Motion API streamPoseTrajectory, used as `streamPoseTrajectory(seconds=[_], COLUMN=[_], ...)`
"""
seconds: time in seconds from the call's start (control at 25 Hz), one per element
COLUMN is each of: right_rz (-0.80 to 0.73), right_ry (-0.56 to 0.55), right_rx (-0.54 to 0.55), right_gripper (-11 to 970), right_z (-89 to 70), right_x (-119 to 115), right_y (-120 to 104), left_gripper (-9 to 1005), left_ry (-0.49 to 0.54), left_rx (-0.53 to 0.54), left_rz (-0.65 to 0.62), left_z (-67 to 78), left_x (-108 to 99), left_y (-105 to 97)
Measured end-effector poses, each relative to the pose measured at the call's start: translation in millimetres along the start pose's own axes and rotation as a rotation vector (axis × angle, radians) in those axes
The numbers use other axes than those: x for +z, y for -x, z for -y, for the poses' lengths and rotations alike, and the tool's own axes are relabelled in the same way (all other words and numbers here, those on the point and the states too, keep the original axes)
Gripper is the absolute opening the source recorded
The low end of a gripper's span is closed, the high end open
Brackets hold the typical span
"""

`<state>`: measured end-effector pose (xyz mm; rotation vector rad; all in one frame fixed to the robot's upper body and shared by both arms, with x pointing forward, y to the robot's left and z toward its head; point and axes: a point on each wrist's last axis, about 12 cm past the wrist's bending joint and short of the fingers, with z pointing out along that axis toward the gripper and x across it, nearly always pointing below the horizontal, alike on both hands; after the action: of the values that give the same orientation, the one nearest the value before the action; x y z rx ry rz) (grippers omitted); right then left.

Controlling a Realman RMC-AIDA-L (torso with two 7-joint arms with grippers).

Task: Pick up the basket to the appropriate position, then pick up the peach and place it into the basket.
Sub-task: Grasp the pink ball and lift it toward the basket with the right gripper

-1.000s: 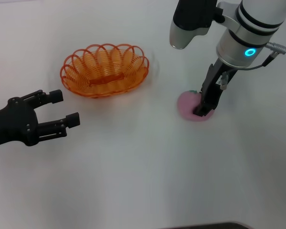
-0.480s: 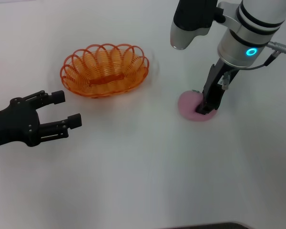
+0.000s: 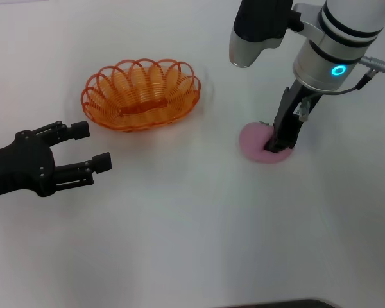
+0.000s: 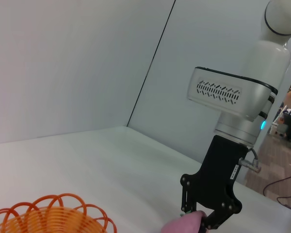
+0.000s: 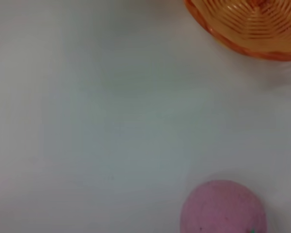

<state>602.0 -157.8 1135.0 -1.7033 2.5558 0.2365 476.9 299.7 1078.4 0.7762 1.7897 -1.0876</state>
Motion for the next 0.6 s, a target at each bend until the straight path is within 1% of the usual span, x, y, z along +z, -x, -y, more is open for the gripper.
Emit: streamPoseTrajectory(seconds=[0.36, 0.6], right_rz=[-0.002, -0.004], right_ry=[-0.001, -0.002], right_rx=[-0.001, -0.002], right_gripper=[114, 90], right_z=[-0.1, 0.2], right_x=[-1.5, -1.7], right_y=[-0.2, -0.6], left_gripper=[886, 886], left_ry=[-0.005, -0.011], left_rx=[0.002, 0.003], left_rz=[-0.001, -0.004], left_z=[0.1, 0.3], left_x=[0.6, 1.5], left_y=[0.7, 1.3])
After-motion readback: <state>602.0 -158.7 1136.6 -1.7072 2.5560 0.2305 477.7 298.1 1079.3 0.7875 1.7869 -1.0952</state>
